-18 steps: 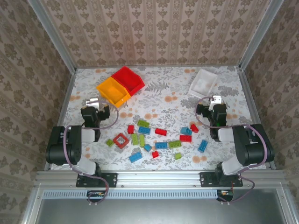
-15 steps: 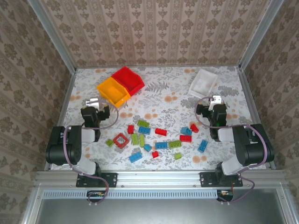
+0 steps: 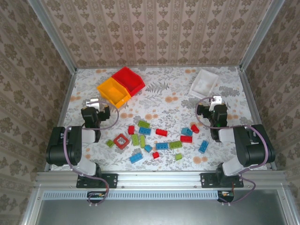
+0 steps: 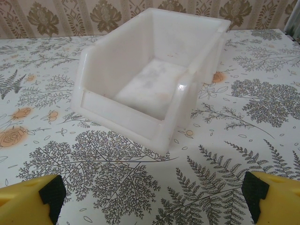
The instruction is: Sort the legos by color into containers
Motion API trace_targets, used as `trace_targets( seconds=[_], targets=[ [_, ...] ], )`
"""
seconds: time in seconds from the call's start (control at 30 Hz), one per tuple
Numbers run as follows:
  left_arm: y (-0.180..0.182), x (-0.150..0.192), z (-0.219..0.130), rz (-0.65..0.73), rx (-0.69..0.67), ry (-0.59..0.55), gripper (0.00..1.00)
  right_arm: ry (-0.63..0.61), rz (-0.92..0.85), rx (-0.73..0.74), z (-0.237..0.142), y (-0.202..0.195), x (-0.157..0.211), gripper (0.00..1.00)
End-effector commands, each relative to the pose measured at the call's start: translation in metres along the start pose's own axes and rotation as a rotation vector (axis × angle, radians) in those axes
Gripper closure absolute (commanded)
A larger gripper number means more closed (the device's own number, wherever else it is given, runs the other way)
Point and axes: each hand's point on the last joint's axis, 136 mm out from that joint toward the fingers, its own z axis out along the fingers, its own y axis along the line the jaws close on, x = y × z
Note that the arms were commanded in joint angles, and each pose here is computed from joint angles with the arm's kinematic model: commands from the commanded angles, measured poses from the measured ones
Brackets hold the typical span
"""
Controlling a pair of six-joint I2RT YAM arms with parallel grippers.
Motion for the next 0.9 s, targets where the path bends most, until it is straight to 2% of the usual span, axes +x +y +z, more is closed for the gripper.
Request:
trace_targets(
  seconds=[0.0, 0.2, 0.33, 0.43, 0.63, 0.7, 0.73, 0.8, 0.83, 0.87],
  targets=[
    [-0.002, -0.013, 0.001, 0.018, 0.011, -0.039, 0.00, -0.006, -0.012, -0.009, 0.003, 0.001, -0.004, 0.00],
    [0.000, -0.016, 0.000, 0.020, -0.011, -0.048, 0.00, -0.037, 0.009, 0.037, -0.003, -0.008, -0.005, 0.00],
    [0.000, -0.039, -0.020, 0.071, -0.081, -0.073, 0.00, -0.081, 0.007, 0.053, -0.020, -0.010, -0.024, 0.00],
    [-0.006, -0.077, -0.045, 0.100, -0.133, -0.126, 0.00, -0.137, 0.012, 0.103, -0.047, -0.013, -0.061, 0.00],
    [-0.032, -0.182, -0.101, 0.049, -0.089, -0.219, 0.00, -0.251, 0.157, 0.114, -0.127, -0.009, -0.178, 0.00],
    [-0.025, -0.203, -0.114, -0.040, -0.126, -0.172, 0.00, -0.240, 0.274, 0.138, -0.149, -0.015, -0.203, 0.00],
    [-0.017, -0.202, -0.119, -0.151, -0.152, -0.089, 0.00, -0.205, 0.355, 0.136, -0.156, -0.018, -0.208, 0.00],
    [0.002, -0.170, -0.132, -0.357, -0.207, 0.163, 0.00, -0.048, 0.542, 0.075, -0.161, -0.011, -0.187, 0.00],
    [0.008, -0.158, -0.128, -0.482, -0.219, 0.222, 0.00, -0.003, 0.611, 0.037, -0.162, -0.007, -0.174, 0.00],
    [0.000, -0.151, -0.117, -0.568, -0.110, 0.267, 0.00, -0.032, 0.637, -0.078, -0.159, 0.006, -0.178, 0.00]
  ],
)
